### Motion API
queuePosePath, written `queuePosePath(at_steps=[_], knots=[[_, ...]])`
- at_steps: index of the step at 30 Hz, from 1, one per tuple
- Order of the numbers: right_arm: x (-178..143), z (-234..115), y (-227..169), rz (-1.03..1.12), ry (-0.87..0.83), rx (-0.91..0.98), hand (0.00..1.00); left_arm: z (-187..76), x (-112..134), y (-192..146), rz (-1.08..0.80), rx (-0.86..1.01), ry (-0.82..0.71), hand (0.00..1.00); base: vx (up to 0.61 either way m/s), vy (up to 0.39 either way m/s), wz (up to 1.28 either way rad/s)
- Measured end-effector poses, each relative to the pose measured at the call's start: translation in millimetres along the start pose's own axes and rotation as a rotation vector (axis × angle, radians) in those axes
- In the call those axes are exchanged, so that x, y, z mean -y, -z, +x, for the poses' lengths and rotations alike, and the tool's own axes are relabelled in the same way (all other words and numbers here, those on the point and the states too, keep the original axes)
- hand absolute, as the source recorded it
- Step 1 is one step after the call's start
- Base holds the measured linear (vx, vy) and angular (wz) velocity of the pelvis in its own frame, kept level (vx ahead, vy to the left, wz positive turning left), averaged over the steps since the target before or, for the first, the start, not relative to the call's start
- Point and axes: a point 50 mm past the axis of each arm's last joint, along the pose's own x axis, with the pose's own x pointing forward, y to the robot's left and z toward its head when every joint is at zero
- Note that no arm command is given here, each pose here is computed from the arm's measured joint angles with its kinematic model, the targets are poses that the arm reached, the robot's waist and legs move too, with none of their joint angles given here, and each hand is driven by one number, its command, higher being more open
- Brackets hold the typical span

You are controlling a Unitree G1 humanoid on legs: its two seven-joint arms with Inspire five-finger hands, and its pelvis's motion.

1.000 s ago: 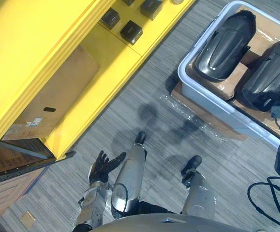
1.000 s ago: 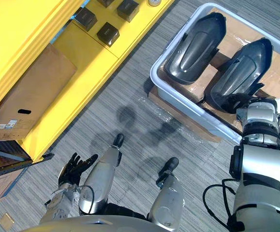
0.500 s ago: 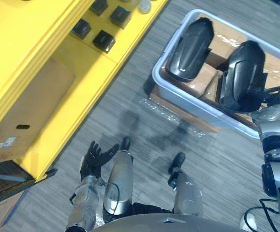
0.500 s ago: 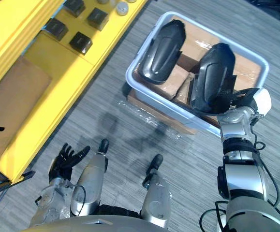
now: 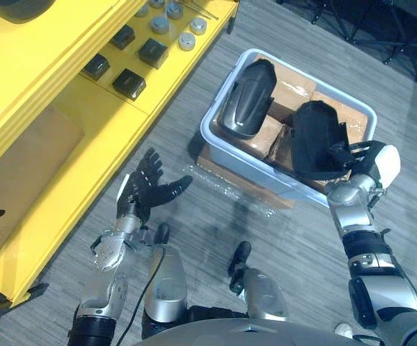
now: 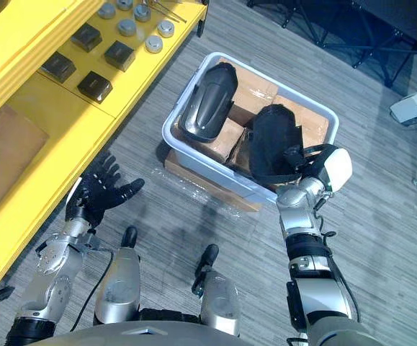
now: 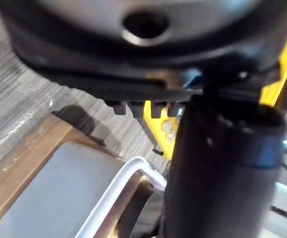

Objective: Walk over and take three plastic housings, then place them on the shelf

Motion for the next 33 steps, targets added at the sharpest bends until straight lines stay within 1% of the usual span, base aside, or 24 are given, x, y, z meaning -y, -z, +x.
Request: queuePosePath(at_steps=[5,7,9,12,16,22,24,27,31,33], knots=[[2,-1,0,-0.041,0.025,0.037,0.0,8,21,10,-0.019,-0.127,0.119,1.0,0.0,0.002,-0.01],[5,-1,-12,-0.024,0.04,0.085,0.0,15,30,9,-0.026,-0.145,0.156,1.0,-0.02,0.013,-0.08],[6,0,-32,0.018,0.049,0.138,0.0,29,41,7,-0.056,-0.169,0.199,1.0,-0.04,0.031,-0.14],[8,2,-48,0.043,0.06,0.187,0.0,47,49,3,-0.128,-0.203,0.234,1.0,-0.03,0.028,-0.17],[9,4,-70,0.062,0.078,0.266,0.0,64,56,-5,-0.191,-0.238,0.273,1.0,-0.03,0.027,-0.12],[21,7,-96,0.052,0.134,0.416,0.0,77,67,-12,-0.293,-0.311,0.34,1.0,-0.04,0.028,-0.14],[33,9,-106,0.064,0.168,0.49,0.0,84,75,-15,-0.375,-0.348,0.378,1.0,-0.04,0.018,-0.12],[40,4,-119,0.067,0.212,0.614,0.0,88,84,-20,-0.501,-0.383,0.416,1.0,-0.01,0.016,-0.13],[43,-1,-130,0.057,0.255,0.722,0.0,94,96,-31,-0.62,-0.382,0.447,1.0,0.01,0.009,-0.13],[42,-5,-133,0.059,0.264,0.769,0.0,100,100,-39,-0.705,-0.347,0.44,1.0,0.02,0.007,-0.13]])
